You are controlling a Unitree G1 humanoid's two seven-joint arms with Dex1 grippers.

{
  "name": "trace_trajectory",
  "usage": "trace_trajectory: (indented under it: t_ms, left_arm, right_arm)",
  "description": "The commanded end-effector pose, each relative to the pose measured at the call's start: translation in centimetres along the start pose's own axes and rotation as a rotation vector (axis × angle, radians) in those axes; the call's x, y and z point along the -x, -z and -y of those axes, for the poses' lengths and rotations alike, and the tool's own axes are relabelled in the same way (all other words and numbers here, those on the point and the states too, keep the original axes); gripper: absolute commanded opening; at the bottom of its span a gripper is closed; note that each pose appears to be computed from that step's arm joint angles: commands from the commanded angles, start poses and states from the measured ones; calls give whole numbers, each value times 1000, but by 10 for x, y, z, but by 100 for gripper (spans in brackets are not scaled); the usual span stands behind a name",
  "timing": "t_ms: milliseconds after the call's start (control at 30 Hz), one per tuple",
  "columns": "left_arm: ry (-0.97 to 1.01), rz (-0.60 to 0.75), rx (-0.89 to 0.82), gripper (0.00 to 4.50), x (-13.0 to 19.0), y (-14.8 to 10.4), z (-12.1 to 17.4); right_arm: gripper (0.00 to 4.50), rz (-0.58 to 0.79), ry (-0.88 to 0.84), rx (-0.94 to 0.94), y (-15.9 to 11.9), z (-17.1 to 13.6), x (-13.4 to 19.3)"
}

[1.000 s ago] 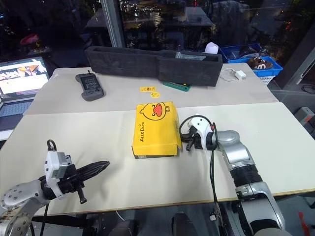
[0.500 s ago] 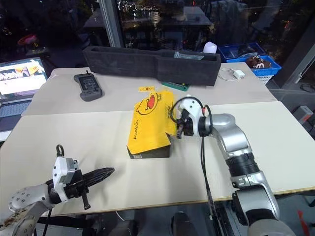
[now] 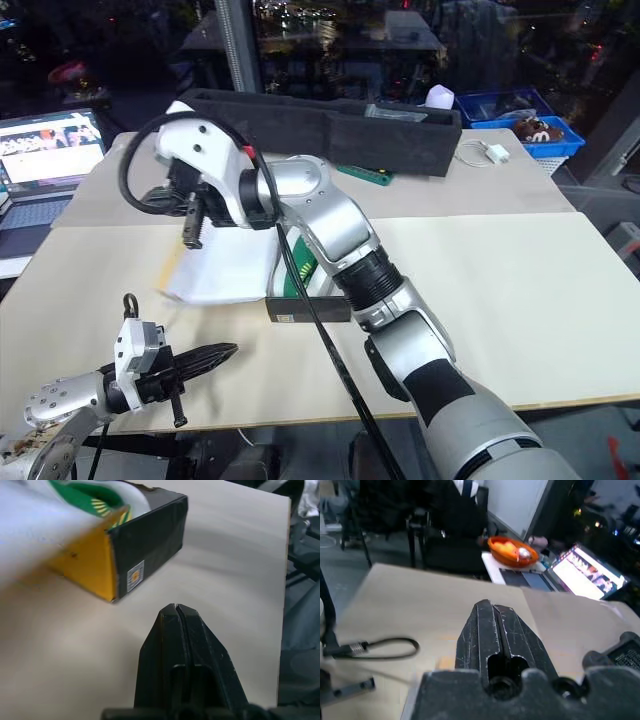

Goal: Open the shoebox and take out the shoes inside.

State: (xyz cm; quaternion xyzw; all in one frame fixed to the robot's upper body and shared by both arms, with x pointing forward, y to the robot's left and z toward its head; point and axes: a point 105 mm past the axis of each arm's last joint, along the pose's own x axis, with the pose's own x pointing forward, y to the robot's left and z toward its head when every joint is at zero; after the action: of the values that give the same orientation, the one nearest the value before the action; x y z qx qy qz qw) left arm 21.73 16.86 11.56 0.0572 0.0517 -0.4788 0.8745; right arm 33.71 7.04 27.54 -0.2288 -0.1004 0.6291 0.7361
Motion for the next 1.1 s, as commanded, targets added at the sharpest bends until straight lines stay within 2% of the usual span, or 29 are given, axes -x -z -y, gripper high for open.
trace_trajectory:
  t_ms: [33,133,233,333,433,533,567,767,1100]
  left_arm:
    - [7,12,-27,1,0,-6,2]
    - [1,14,-23,1,-1,-6,2]
    - [2,15,-20,1,-2,-5,2]
    - [2,16,-19,0,-4,-5,1]
    - [2,16,-21,0,-4,-5,0]
    - [0,18,-18,0,-5,-5,0]
    - [-2,20,-16,0,-6,-5,0]
    - [-5,26,-6,0,-8,-4,3]
    - [-8,25,3,0,-8,-2,4]
  right_arm:
    - [0,-74,25,76,9,13,37]
    - [0,-178,-27,209,14,16,62]
    - [0,-272,-113,339,19,14,71]
    - [70,-311,-180,375,25,9,71]
    - [162,-355,-239,462,36,4,69]
    - [287,-426,-281,611,49,4,65]
    - [310,-453,-303,657,54,4,66]
    - [310,-557,-407,841,72,8,73]
    - [310,-582,-550,966,62,9,80]
